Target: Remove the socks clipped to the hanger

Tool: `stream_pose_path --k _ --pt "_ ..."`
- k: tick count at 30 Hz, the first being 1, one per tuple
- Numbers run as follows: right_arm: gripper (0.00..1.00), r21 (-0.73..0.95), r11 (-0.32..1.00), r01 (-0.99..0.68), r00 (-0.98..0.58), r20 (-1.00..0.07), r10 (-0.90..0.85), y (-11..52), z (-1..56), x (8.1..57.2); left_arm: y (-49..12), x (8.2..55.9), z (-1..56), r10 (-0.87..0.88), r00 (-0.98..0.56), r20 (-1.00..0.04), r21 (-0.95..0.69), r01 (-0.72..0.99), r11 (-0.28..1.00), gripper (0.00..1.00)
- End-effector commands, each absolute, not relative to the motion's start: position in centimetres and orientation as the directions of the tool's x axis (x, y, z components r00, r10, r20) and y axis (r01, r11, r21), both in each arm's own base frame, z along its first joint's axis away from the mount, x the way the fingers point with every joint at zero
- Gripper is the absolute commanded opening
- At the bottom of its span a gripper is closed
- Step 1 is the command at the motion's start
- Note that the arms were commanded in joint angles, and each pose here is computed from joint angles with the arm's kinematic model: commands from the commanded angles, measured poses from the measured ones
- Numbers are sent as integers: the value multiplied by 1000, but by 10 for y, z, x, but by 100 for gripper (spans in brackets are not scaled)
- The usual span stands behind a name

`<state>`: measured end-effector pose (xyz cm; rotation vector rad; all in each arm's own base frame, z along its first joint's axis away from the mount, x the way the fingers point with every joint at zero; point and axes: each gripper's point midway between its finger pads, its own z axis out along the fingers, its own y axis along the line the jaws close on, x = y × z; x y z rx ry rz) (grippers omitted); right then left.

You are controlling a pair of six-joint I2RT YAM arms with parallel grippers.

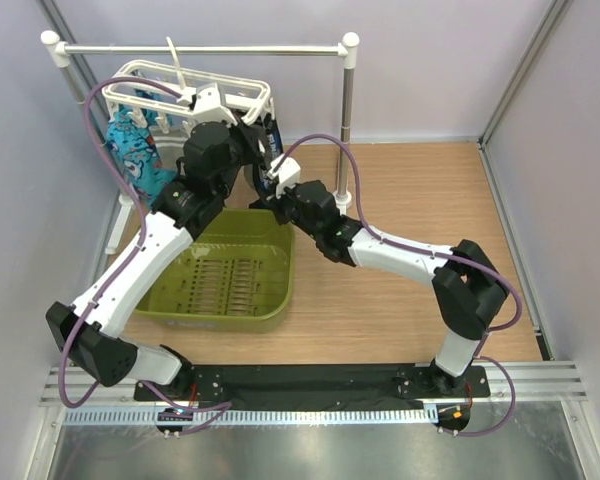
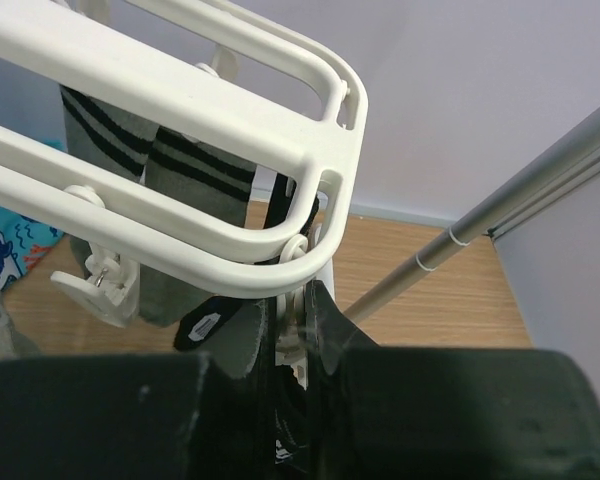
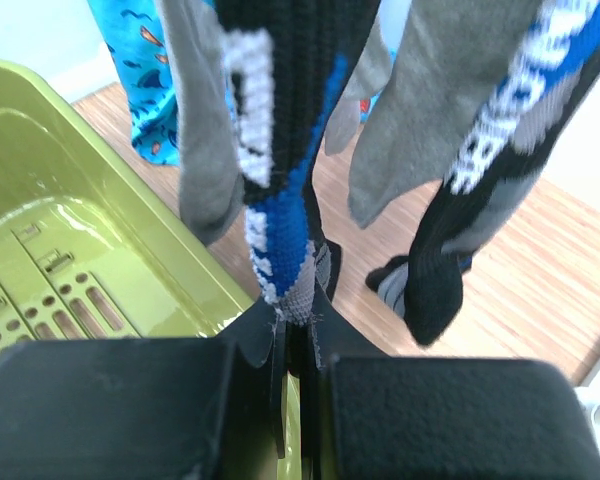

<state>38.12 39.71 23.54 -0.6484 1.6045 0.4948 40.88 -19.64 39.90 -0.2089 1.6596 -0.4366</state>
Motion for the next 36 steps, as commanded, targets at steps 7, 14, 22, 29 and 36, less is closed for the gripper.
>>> stream_pose_path --k 7,14,22,29,36 --pt "1 -84 811 -579 -21 -993 -118 368 266 387 -191 398 437 -420 -94 -902 -430 148 891 0" --pt "1 -126 850 -512 29 -991 -129 336 318 383 -199 393 435 -418 -115 -901 -433 187 881 30" --pt "1 -135 856 -499 25 -990 -142 305 359 358 -195 379 430 -428 -138 -893 -449 202 870 69" --pt "1 -107 807 -581 -10 -990 -138 288 390 320 -172 347 425 -398 -156 -904 -422 181 888 81" --pt "1 6 685 -728 10 -1000 19 301 452 278 -151 311 440 -353 -177 -919 -384 193 903 85"
